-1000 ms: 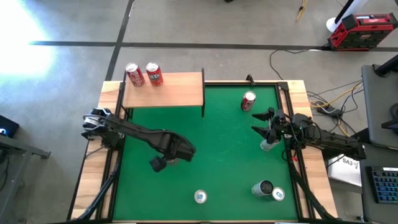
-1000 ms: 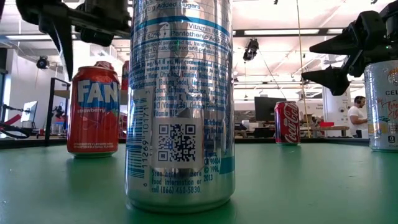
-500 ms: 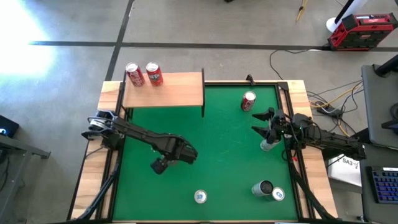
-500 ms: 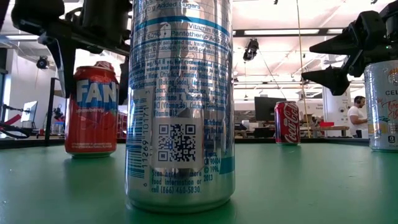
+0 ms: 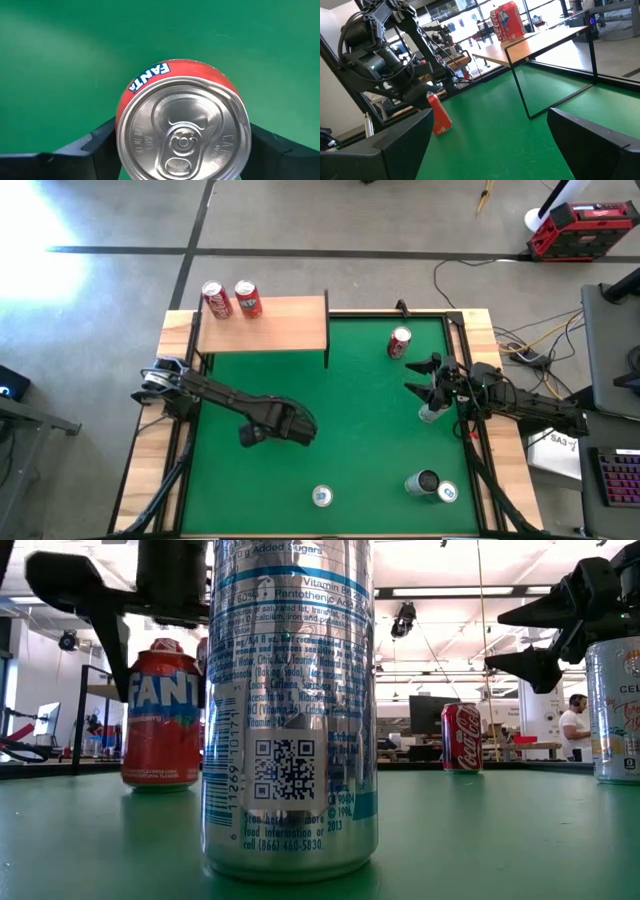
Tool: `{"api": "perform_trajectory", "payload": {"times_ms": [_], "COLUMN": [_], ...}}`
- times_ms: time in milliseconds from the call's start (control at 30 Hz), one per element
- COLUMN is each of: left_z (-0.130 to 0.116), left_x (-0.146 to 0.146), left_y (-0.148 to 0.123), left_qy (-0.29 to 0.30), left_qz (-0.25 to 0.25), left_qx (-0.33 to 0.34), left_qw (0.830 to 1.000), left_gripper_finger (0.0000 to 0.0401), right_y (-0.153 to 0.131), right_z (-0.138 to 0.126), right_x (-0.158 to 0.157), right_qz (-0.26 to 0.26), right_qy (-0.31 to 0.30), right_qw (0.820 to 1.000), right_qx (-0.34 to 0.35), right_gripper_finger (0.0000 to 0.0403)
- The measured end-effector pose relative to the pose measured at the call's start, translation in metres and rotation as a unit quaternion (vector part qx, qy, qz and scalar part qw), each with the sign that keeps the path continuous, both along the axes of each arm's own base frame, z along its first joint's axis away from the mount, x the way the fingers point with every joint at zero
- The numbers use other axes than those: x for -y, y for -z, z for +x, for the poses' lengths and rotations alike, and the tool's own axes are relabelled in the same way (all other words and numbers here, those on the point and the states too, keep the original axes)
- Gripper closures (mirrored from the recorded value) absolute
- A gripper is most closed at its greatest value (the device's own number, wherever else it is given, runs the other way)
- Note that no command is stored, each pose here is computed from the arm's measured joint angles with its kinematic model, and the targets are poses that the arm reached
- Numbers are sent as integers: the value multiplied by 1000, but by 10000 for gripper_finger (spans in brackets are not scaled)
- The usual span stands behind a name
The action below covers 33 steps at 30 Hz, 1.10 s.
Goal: Place canned beverage on shelf
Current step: Put the red soda can aligned with the other red soda can on the shelf
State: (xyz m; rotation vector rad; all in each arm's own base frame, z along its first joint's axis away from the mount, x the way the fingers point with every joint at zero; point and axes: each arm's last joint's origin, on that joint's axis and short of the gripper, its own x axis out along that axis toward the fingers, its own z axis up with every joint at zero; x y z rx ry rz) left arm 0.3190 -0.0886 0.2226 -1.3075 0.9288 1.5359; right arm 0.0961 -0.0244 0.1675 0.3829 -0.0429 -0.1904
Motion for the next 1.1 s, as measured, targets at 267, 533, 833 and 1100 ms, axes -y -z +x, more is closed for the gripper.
{"api": "perform_trajectory", "payload": {"times_ms": [267, 533, 833, 1100], "left_z": [-1, 2, 4, 5], "left_x": [0, -1, -1, 0], "left_y": [-4, -5, -5, -4], "left_qy": [183, 238, 248, 247], "left_qz": [-5, 15, 19, 18], "left_qx": [-18, -9, 2, 5], "left_qw": [983, 971, 969, 969], "left_gripper_finger": [110, 110, 109, 109], "right_y": [0, 0, 0, 0], "right_z": [0, 0, 0, 0], "right_x": [0, 0, 0, 0], "right_qz": [0, 0, 0, 0], "right_qy": [0, 0, 0, 0], "right_qw": [1000, 1000, 1000, 1000], "right_qx": [0, 0, 0, 0], "right_gripper_finger": [21, 21, 21, 21]}}
